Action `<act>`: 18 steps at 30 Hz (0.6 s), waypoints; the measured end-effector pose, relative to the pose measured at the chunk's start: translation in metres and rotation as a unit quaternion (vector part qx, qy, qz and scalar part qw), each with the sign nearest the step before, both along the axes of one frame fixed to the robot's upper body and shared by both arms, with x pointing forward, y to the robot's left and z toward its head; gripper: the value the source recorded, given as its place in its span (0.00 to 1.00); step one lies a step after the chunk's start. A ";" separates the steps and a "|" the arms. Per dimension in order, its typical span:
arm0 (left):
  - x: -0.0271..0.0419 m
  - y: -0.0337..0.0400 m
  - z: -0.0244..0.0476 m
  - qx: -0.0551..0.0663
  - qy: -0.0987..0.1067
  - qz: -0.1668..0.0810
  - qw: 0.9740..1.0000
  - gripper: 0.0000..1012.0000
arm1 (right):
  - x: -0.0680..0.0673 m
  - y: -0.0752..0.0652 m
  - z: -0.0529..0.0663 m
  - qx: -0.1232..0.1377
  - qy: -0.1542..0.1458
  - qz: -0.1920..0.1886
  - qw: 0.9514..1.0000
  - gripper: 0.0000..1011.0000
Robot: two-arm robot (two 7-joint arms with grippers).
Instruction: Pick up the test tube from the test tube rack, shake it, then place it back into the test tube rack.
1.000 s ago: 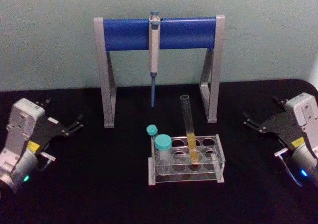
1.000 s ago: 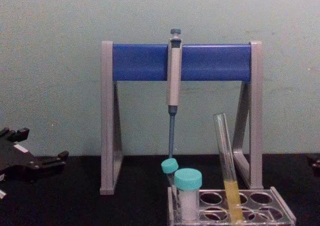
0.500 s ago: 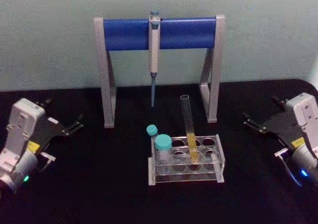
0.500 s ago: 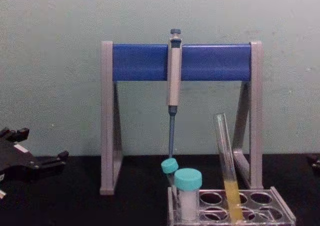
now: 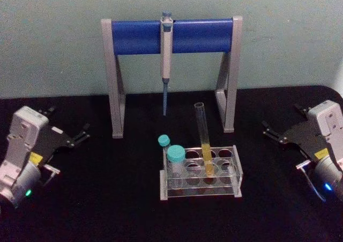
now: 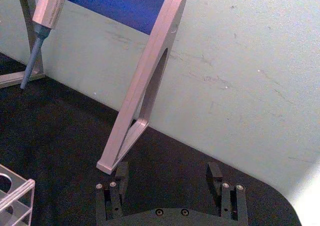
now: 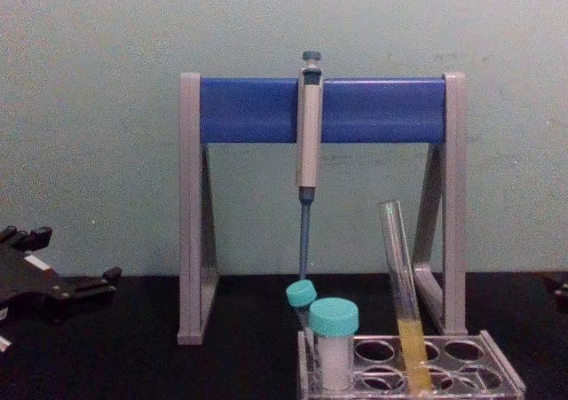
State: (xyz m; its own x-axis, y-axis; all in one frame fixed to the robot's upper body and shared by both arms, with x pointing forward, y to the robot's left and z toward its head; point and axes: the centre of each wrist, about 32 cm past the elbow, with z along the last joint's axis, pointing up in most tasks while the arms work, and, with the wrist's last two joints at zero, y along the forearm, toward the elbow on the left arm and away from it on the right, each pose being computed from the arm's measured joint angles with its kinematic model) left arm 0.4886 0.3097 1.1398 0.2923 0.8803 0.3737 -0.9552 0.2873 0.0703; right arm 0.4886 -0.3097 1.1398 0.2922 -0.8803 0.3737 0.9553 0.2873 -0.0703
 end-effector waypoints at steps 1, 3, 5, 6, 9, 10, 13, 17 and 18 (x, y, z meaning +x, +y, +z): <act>0.0000 0.0000 0.0000 0.000 0.000 0.000 1.000 0.99 | 0.000 0.000 0.000 0.000 0.000 0.000 1.000 0.99; 0.0000 0.0000 0.0000 0.000 0.000 0.000 1.000 0.99 | 0.000 0.000 0.000 0.000 0.000 0.000 1.000 0.99; 0.0000 0.0000 0.0000 0.000 0.000 0.000 1.000 0.99 | 0.000 0.000 0.000 0.000 0.000 0.000 1.000 0.99; 0.0000 0.0000 0.0000 0.000 0.000 0.000 1.000 0.99 | 0.000 0.000 0.000 0.000 0.000 0.000 1.000 0.99; 0.0000 0.0000 0.0000 0.000 0.000 0.000 1.000 0.99 | 0.000 0.000 0.000 0.000 0.000 0.000 1.000 0.99; 0.0000 0.0000 0.0000 0.000 0.000 0.000 1.000 0.99 | 0.000 0.000 0.000 0.000 0.000 0.000 1.000 0.99; 0.0000 0.0000 0.0000 0.000 0.000 0.000 1.000 0.99 | -0.001 -0.001 0.000 0.002 -0.006 0.001 1.000 0.99; 0.0000 0.0000 0.0000 0.000 0.000 0.000 1.000 0.99 | -0.004 -0.003 0.001 0.011 -0.025 0.005 1.000 0.99; 0.0000 0.0000 0.0000 0.000 0.000 0.000 1.000 0.99 | -0.005 -0.004 0.001 0.014 -0.030 0.007 0.999 0.99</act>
